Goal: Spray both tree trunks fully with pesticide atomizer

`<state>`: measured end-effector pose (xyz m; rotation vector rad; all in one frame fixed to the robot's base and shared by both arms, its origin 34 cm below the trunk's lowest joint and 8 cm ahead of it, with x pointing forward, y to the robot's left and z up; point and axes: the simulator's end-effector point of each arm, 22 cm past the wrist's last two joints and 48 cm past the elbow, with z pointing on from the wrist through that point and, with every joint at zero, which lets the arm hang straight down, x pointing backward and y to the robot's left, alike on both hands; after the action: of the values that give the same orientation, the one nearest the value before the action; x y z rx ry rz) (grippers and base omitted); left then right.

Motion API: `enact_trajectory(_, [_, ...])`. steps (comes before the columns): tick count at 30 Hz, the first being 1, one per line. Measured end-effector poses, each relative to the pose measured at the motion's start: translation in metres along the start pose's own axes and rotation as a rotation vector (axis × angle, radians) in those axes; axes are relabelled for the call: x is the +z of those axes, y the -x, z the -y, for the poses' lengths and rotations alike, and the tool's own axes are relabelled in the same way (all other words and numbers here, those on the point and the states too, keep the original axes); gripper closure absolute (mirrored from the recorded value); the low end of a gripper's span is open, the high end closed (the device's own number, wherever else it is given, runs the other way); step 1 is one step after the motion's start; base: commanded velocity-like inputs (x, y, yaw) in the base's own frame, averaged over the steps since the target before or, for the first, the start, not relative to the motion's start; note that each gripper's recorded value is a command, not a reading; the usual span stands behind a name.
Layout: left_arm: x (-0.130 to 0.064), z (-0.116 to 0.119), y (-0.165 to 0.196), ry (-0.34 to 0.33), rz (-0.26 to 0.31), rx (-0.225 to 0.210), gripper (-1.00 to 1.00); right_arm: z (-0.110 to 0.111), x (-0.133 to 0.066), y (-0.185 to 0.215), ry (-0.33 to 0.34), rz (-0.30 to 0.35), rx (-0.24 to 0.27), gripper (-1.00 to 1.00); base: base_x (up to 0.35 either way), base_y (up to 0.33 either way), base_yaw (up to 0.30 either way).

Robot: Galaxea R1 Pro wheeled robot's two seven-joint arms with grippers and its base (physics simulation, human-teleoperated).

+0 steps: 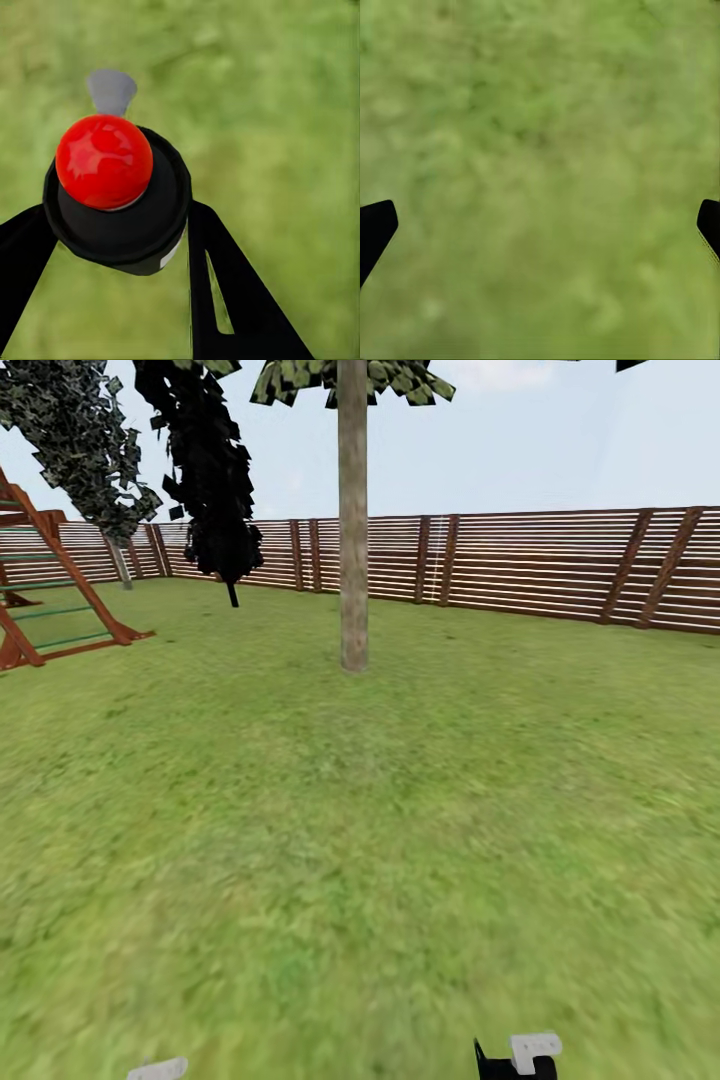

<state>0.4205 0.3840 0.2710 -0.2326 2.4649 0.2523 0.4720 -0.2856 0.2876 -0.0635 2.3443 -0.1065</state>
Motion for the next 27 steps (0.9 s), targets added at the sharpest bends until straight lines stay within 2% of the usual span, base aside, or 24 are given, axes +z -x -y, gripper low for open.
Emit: enact_trajectory(27, [0.0,0.0,0.0,0.0,0.0,0.0,1.0,-0.0001,0.0,0.0,0.0,0.0,-0.001,-1.0,0.339,0.0,0.0])
